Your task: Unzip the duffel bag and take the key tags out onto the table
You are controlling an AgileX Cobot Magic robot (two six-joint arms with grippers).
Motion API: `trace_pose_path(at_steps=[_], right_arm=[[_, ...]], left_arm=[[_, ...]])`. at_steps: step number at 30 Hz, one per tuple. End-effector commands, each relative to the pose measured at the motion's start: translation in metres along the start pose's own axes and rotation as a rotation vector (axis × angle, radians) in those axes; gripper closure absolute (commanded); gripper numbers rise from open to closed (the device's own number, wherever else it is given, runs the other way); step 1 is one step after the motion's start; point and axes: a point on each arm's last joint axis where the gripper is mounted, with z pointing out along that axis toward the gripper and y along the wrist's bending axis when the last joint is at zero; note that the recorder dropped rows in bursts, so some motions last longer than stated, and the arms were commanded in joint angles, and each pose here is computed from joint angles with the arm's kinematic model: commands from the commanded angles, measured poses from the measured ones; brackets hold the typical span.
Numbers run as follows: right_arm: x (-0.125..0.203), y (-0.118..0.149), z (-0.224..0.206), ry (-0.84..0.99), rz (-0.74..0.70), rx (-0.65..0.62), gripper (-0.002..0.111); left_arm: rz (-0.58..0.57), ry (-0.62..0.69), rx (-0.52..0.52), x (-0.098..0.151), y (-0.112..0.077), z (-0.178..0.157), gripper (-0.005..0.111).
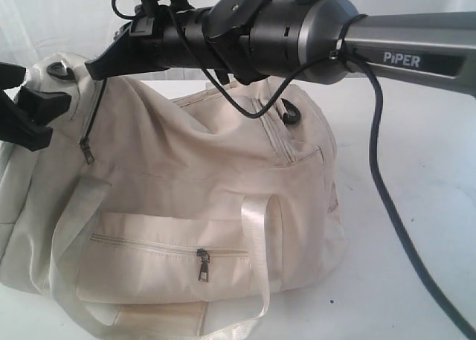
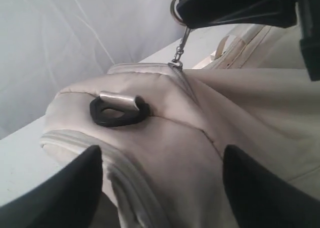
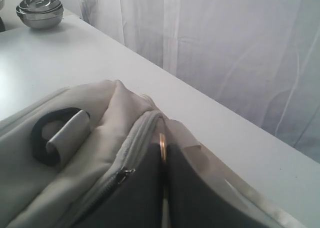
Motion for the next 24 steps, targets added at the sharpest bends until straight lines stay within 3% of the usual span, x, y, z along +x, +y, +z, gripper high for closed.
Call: trace_pose_path(at_steps=[1, 6, 9, 17, 24], right_arm=[[-0.009, -0.006, -0.006, -0.021, 0.006, 0.009, 0.108], [-0.007, -0.002, -0.006, -0.002, 0.005, -0.034, 0.108], [-0.007, -0.002, -0.006, -0.002, 0.005, -0.034, 0.108], [-0.019, -0.001, -0.016, -0.027, 0.001, -0.040, 0.108], [-0.025, 0.000, -0.022, -0.038, -0.002, -0.058, 0.108]], left_arm=[[0.024, -0.034, 0.058, -0.006, -0.005, -0.003, 0.024], [0.095, -0.104, 0.191, -0.014, -0.020, -0.011, 0.025], [0.121, -0.121, 0.220, -0.017, -0.025, -0.013, 0.025], [0.121, -0.092, 0.131, -0.015, -0.018, -0.011, 0.025], [0.070, -0.032, 0.148, -0.003, -0.017, 0.008, 0.025]])
